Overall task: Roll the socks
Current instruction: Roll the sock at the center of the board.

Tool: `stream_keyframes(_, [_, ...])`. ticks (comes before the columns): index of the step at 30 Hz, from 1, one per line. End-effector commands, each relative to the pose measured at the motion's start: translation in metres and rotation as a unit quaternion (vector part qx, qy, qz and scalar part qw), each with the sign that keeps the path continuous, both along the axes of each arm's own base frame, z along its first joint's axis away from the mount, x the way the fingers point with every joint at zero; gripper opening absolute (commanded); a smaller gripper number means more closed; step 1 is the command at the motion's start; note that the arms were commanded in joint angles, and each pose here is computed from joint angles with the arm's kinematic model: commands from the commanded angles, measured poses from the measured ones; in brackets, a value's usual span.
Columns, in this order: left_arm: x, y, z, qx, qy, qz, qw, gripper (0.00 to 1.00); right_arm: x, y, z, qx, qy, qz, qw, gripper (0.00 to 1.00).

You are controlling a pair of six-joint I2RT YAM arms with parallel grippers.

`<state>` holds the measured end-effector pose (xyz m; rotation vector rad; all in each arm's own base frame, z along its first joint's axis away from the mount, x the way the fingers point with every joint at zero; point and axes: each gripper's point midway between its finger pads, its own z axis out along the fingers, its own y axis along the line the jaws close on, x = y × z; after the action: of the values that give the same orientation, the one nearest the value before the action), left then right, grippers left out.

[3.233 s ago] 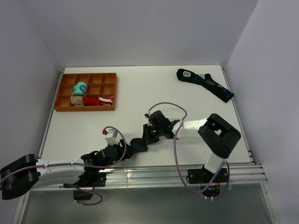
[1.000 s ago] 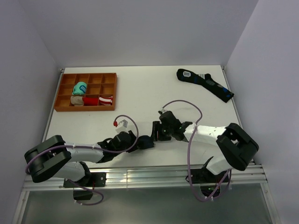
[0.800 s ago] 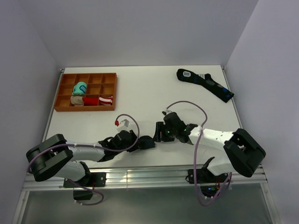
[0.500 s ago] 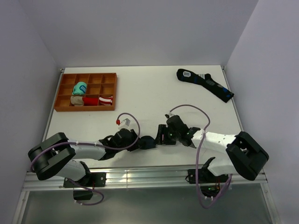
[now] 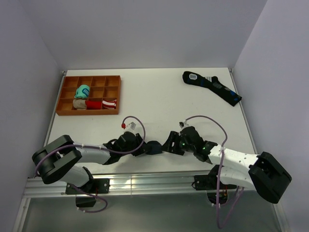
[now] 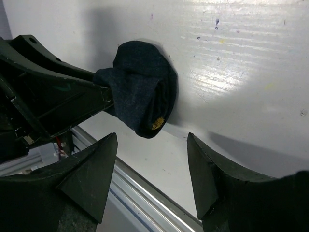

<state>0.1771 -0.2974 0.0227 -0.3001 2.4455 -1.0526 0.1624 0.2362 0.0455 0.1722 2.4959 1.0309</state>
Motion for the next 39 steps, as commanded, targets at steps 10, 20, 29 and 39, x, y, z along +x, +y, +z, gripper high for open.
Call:
stream_keyframes(10, [-0.047, 0.046, -0.067, 0.127, 0.103, -0.04, 0.986, 0.08, 0.005, 0.016, 0.005, 0.085, 0.02, -0.038, 0.995, 0.68])
stream_keyframes(20, [-0.049, 0.041, -0.068, 0.112, 0.12, -0.043, 0.986, 0.08, 0.001, 0.012, -0.015, 0.089, 0.052, -0.064, 0.993, 0.7])
stream_keyframes(29, [-0.055, 0.036, -0.069, 0.088, 0.142, -0.058, 0.984, 0.07, 0.012, 0.005, -0.025, 0.061, 0.02, -0.077, 0.995, 0.7])
stream_keyframes(39, [-0.06, 0.043, -0.073, 0.097, 0.164, -0.065, 0.98, 0.07, 0.013, 0.003, -0.037, 0.034, -0.027, -0.051, 0.998, 0.69])
